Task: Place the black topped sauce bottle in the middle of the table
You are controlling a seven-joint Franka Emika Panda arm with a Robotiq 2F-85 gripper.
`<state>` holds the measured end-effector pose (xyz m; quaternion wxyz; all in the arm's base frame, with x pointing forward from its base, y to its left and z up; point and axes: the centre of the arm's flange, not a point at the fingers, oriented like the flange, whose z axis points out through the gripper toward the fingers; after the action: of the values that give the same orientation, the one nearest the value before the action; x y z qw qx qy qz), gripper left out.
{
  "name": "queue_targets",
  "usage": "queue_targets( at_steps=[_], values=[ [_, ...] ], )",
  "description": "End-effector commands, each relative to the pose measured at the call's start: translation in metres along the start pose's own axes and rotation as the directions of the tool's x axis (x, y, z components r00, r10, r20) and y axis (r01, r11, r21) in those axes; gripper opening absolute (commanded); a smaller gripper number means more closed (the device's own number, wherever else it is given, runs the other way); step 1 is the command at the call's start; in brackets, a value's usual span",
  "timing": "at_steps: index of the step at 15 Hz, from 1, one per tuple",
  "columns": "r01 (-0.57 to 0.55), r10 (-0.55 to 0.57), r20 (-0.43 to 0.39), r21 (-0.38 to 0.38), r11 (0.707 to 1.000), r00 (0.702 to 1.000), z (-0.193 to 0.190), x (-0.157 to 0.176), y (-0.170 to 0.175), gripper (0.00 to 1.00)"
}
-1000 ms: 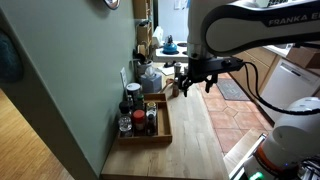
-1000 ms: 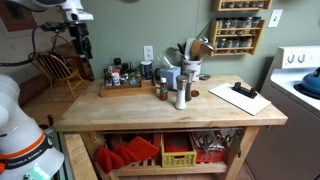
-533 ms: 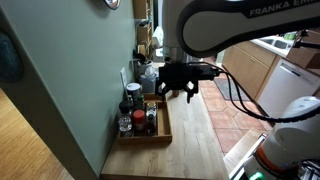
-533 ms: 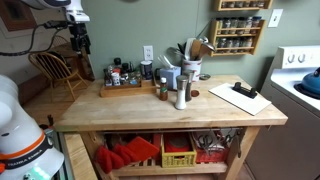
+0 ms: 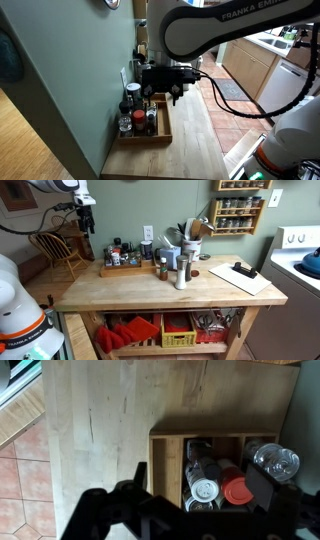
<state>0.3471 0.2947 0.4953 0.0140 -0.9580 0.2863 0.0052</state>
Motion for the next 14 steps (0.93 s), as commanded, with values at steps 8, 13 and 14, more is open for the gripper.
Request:
queue_targets(
  at_steps=[8,13,14],
  values=[
    [0.004,-0.004,0.047,0.009,1.0,0.999,0.02,0.012,-0.035,1.0],
    [-0.016,0.016,0.063,-0.01,1.0,0.998,0.056,0.028,-0.051,1.0],
    [-0.015,0.016,0.06,-0.013,1.0,0.998,0.063,0.032,-0.051,1.0]
  ],
)
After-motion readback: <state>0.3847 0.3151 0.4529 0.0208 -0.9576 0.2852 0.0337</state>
